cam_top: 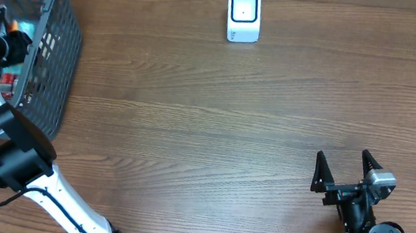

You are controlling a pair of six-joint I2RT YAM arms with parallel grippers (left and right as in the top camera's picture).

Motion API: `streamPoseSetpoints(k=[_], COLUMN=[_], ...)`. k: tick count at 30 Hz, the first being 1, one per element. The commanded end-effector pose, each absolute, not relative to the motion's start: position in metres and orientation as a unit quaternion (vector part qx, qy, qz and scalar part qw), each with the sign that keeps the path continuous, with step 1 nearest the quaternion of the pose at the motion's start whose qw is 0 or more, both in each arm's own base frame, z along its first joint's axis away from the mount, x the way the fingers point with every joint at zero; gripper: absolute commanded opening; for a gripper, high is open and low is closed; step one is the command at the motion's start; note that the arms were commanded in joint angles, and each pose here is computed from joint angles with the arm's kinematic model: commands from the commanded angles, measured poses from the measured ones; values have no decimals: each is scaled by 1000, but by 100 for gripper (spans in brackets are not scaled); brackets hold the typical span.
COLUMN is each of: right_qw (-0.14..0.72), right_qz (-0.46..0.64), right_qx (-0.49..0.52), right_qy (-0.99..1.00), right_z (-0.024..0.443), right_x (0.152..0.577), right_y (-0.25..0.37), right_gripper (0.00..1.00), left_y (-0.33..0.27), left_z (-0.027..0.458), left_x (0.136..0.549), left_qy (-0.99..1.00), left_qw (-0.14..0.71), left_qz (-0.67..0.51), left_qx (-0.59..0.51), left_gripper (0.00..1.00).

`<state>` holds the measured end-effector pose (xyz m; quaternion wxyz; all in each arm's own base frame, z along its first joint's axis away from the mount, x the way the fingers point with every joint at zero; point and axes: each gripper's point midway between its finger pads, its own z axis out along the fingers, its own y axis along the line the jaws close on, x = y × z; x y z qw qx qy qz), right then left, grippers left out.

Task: Scan the item barcode
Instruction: 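Close the left gripper on the orange-and-teal wipes pack, then lift the wipes pack out of the basket and carry it toward the table centre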

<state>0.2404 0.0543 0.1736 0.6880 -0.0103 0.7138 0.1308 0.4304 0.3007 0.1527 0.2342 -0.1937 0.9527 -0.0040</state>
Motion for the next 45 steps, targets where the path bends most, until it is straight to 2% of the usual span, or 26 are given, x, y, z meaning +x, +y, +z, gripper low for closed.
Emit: streamPoseSetpoints(k=[1,9,14,19,24,28,32,39,45], right_qw=[688,688,688,688,688,688,688,688,688], right_qz=[129,129,129,129,129,129,129,129,129], right_qx=[-7,-7,-7,-7,-7,-6,-7,-7,-7], right_qy=[714,714,714,714,714,714,714,714,714], right_z=[171,171,171,171,171,171,171,171,171], right_x=[241,241,241,241,241,241,241,241,241], right_y=[53,53,53,53,53,53,53,53,53], right_gripper=[100,100,100,100,100,100,100,100,100], left_y=[308,301,272,235,177,127,86,15,-52], left_z=[210,323,398,448,479,486,470,419,355], left_x=[438,428,410,391,376,370,370,373,377], left_qy=[933,883,843,816,814,825,852,902,938], left_qw=[291,398,476,523,543,539,505,421,338], left_qz=[20,53,40,27,8,-9,-1,-18,-56], left_qx=[-210,-243,-248,-246,-205,-167,-142,-91,-48], left_gripper=[41,40,41,41,41,40,39,38,38])
